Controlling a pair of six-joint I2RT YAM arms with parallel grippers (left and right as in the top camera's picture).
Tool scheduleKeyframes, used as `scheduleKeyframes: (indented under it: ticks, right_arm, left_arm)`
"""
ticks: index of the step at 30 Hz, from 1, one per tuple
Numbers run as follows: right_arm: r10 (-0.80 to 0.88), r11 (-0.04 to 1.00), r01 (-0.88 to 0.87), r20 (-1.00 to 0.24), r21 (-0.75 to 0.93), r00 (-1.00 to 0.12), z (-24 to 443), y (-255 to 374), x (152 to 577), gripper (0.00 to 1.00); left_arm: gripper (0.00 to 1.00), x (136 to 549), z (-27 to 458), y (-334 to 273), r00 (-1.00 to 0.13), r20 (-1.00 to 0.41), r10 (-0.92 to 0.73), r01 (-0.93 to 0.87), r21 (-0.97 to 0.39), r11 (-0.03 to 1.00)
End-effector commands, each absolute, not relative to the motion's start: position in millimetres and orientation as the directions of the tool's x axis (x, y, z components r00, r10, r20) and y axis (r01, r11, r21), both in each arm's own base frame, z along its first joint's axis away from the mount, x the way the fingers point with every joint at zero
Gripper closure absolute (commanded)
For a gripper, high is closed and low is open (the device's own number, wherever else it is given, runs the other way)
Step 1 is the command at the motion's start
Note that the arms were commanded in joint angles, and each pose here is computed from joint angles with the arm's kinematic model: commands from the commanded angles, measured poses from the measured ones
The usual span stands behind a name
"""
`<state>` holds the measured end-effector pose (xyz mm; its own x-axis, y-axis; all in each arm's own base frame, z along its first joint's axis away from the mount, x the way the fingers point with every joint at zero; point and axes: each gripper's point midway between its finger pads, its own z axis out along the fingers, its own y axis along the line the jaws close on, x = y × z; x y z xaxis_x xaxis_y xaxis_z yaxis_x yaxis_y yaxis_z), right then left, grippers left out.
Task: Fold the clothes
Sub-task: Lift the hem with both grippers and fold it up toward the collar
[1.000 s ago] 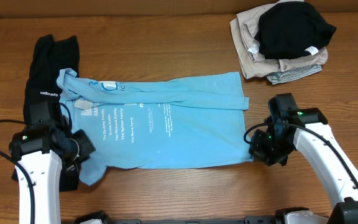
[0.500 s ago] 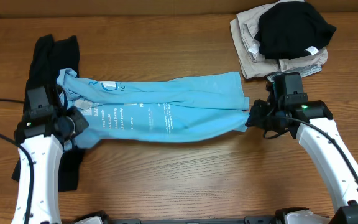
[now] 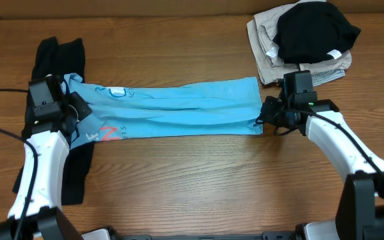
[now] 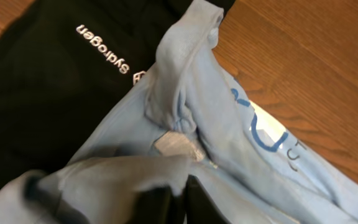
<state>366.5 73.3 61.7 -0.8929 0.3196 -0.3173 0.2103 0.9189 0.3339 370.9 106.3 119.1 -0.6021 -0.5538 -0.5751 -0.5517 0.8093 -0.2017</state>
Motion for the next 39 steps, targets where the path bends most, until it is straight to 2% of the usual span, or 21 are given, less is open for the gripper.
scheduleKeyframes:
  ticks: [1, 2, 3, 4, 5, 6, 10, 12, 18, 25, 33, 36, 37, 38, 39]
  right_arm:
    - [0.304, 0.925, 0.179, -0.369, 0.336, -0.878, 64.7, 73.3, 385.1, 0.96]
    - [0.293, 0.927, 0.162, -0.385, 0.338, -0.875, 65.2, 74.3, 389.2, 0.9]
    - [0.289, 0.929, 0.157, -0.395, 0.335, -0.872, 65.1, 74.1, 391.6, 0.7]
    - [0.277, 0.933, 0.143, -0.405, 0.331, -0.871, 65.8, 74.2, 393.3, 0.4]
    - [0.266, 0.936, 0.131, -0.414, 0.326, -0.871, 66.3, 74.1, 394.3, 0.23]
    - [0.263, 0.937, 0.129, -0.414, 0.325, -0.871, 66.3, 74.1, 394.3, 0.13]
    - [0.243, 0.947, 0.125, -0.408, 0.295, -0.88, 57.9, 70.7, 393.3, 0.08]
    - [0.232, 0.952, 0.125, -0.391, 0.281, -0.891, 47.3, 69.6, 392.5, 0.06]
    - [0.191, 0.962, 0.106, -0.339, 0.253, -0.921, 16.9, 70.1, 388.7, 0.1]
    - [0.157, 0.968, 0.073, -0.351, 0.241, -0.923, 7.5, 70.5, 393.5, 0.39]
    - [0.093, 0.965, 0.006, -0.32, 0.264, -0.943, -15.6, 94.0, 389.8, 0.55]
    - [0.081, 0.955, -0.011, -0.298, 0.295, -0.951, -23.5, 104.3, 386.5, 0.72]
    - [0.087, 0.952, -0.006, -0.289, 0.306, -0.953, -24.4, 106.4, 385.3, 0.87]
    - [0.102, 0.951, 0.011, -0.28, 0.31, -0.954, -24.8, 106.2, 384.4, 0.96]
    - [0.115, 0.949, 0.024, -0.275, 0.313, -0.954, -24.6, 106.1, 384.1, 0.96]
  left_arm:
    - [0.52, 385.2, 110.8, 104.3, -0.606, -0.575, -0.55, -0.545, -0.203, 0.813]
    - [0.35, 389.1, 105.7, 103.9, -0.609, -0.574, -0.547, -0.543, -0.202, 0.815]
    - [0.23, 392.4, 101.4, 104.7, -0.609, -0.574, -0.547, -0.542, -0.202, 0.815]
    - [0.13, 393.4, 97.4, 105.0, -0.614, -0.57, -0.546, -0.542, -0.198, 0.816]
    - [0.12, 393.2, 94.5, 105.0, -0.621, -0.565, -0.544, -0.541, -0.193, 0.818]
    - [0.11, 393.2, 93.8, 104.3, -0.623, -0.561, -0.545, -0.539, -0.196, 0.819]
    - [0.01, 393.9, 101.3, 101.7, -0.631, -0.55, -0.547, -0.533, -0.204, 0.821]
    - [0.0, 394.2, 108.3, 100.1, -0.641, -0.536, -0.549, -0.531, -0.206, 0.822]
    - [0.0, 388.9, 139.6, 96.5, -0.677, -0.48, -0.558, -0.537, -0.197, 0.82]
    - [0.0, 384.1, 164.7, 94.7, -0.716, -0.463, -0.523, -0.509, -0.166, 0.844]
    - [0.0, 374.8, 158.7, 92.4, -0.736, -0.425, -0.527, -0.516, -0.152, 0.843]
    - [0.0, 374.2, 158.4, 92.3, -0.737, -0.422, -0.528, -0.517, -0.151, 0.842]
    - [0.0, 373.7, 158.2, 92.2, -0.738, -0.42, -0.528, -0.517, -0.151, 0.842]
    - [0.0, 373.0, 157.8, 92.0, -0.739, -0.417, -0.529, -0.518, -0.149, 0.842]
    - [0.0, 372.3, 157.4, 91.8, -0.741, -0.415, -0.529, -0.518, -0.148, 0.842]
